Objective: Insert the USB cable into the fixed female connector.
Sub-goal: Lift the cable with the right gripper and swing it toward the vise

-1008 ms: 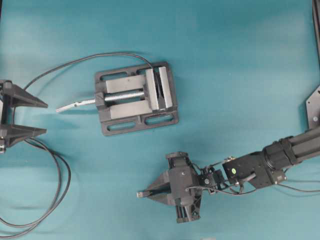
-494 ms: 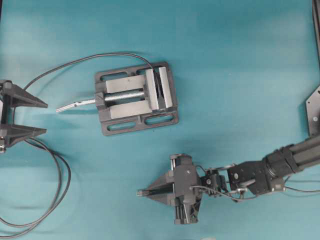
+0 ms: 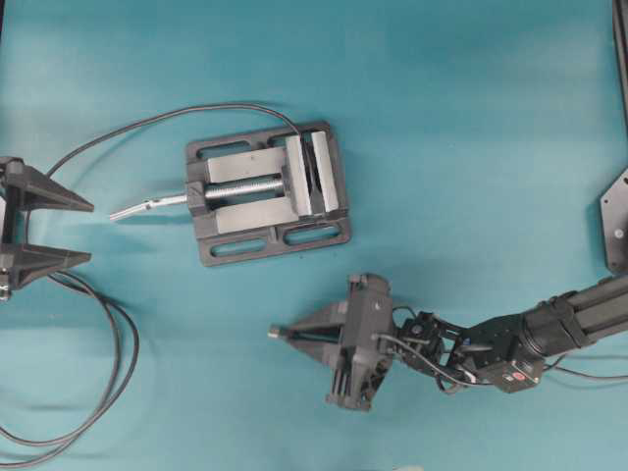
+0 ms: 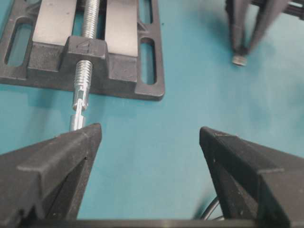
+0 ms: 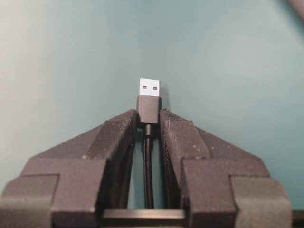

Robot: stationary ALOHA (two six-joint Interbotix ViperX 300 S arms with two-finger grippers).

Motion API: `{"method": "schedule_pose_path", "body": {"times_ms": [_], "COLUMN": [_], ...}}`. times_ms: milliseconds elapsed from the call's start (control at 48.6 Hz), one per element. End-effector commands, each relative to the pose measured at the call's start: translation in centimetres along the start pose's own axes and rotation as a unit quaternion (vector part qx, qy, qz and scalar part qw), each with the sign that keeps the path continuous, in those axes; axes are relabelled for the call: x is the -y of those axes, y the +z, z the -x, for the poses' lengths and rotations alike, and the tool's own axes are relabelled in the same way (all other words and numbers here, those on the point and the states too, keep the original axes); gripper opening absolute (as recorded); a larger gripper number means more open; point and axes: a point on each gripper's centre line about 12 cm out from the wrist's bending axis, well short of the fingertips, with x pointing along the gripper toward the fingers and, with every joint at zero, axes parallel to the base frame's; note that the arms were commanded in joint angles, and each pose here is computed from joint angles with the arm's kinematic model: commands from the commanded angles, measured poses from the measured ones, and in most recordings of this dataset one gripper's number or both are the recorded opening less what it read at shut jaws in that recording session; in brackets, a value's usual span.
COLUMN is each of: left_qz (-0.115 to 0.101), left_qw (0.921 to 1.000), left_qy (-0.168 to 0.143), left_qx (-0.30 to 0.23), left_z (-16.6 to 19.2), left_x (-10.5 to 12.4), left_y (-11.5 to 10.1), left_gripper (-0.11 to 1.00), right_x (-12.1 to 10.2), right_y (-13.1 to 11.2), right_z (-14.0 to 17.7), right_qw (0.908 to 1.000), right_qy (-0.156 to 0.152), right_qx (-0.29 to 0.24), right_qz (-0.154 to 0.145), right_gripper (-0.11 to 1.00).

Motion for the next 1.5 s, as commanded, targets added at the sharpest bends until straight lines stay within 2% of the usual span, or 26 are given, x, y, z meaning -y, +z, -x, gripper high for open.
{"method": "schedule_pose_path", "body": {"times_ms": [0,144,391,596,823,946,1152,1481], "left_qz": [0.006,0.005,0.006,0.006,0.006,0.006,0.006,0.006], "left_qw": [1.0,1.0,0.9999,0.9999,0.9999,0.9999,0.9999,0.9999], "left_qy": [-0.001,-0.001,-0.001,-0.001,-0.001,-0.001,-0.001,-0.001], "left_qx": [0.008,0.008,0.008,0.008,0.008,0.008,0.008,0.008], "left_z": [-0.1,-0.1,-0.1,-0.1,-0.1,-0.1,-0.1,-0.1], "left_x": [0.1,0.1,0.1,0.1,0.1,0.1,0.1,0.1], "left_y": [0.5,0.6,0.6,0.6,0.6,0.6,0.6,0.6], "left_gripper": [0.97,0.97,0.97,0.97,0.97,0.97,0.97,0.97], "right_x": [0.1,0.3,-0.5,-0.7,-0.3,-0.4,-0.5,0.6], "right_y": [1.2,1.8,2.5,3.4,3.3,3.3,3.2,3.9], "right_z": [0.3,0.4,0.1,0.6,0.9,0.7,0.4,0.1], "right_qw": [0.9987,0.9937,0.9805,0.9522,0.9178,0.9055,0.9006,0.8781], "right_qy": [-0.03,-0.085,-0.187,-0.298,-0.382,-0.404,-0.411,-0.452], "right_qx": [0.029,0.047,0.034,0.031,0.044,0.049,0.055,0.063], "right_qz": [-0.031,-0.056,-0.048,-0.06,-0.098,-0.119,-0.129,-0.144], "right_gripper": [0.2,0.2,0.2,0.2,0.2,0.2,0.2,0.2]}}
